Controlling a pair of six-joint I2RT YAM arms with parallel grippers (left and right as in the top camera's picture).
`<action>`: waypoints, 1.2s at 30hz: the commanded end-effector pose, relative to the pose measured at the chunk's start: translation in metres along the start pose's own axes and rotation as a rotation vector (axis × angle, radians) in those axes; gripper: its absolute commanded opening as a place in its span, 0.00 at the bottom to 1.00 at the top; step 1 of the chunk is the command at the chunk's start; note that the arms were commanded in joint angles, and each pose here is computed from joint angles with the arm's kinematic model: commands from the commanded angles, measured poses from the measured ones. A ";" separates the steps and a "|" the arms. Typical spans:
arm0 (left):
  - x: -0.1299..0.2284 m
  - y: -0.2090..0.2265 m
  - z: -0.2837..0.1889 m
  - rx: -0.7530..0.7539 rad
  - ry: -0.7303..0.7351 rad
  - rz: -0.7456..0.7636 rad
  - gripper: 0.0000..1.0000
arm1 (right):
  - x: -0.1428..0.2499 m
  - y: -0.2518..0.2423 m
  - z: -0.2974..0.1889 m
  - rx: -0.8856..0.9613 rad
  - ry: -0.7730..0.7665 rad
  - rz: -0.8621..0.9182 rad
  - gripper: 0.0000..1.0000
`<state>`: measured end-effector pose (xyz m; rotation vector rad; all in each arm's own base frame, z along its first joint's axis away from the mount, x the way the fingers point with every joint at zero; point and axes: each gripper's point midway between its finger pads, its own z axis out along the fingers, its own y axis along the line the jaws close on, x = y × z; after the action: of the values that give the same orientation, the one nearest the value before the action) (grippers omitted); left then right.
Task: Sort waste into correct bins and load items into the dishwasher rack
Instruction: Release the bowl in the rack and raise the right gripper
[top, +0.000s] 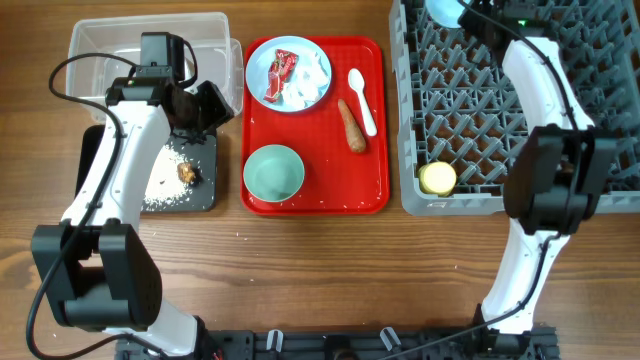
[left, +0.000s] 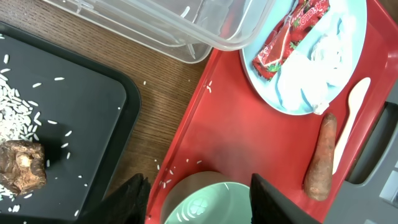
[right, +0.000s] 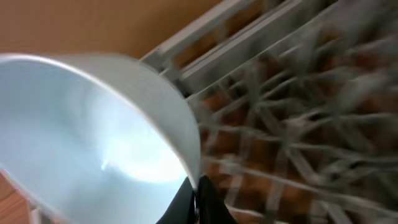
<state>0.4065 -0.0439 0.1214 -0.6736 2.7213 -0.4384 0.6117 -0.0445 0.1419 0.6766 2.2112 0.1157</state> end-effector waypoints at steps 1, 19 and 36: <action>-0.006 -0.003 -0.008 0.008 -0.026 0.000 0.55 | -0.052 -0.005 -0.066 0.198 -0.216 -0.069 0.04; -0.010 -0.006 -0.008 0.019 -0.044 0.005 0.54 | -0.045 0.044 -0.148 0.866 -0.451 -0.668 0.04; -0.009 -0.005 -0.008 0.016 -0.040 0.004 0.54 | -0.009 0.059 -0.071 0.862 -0.374 -0.904 0.04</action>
<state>0.4108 -0.0440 0.1232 -0.6661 2.7034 -0.4431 0.5861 0.0043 0.2350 0.1160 1.8966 -1.2959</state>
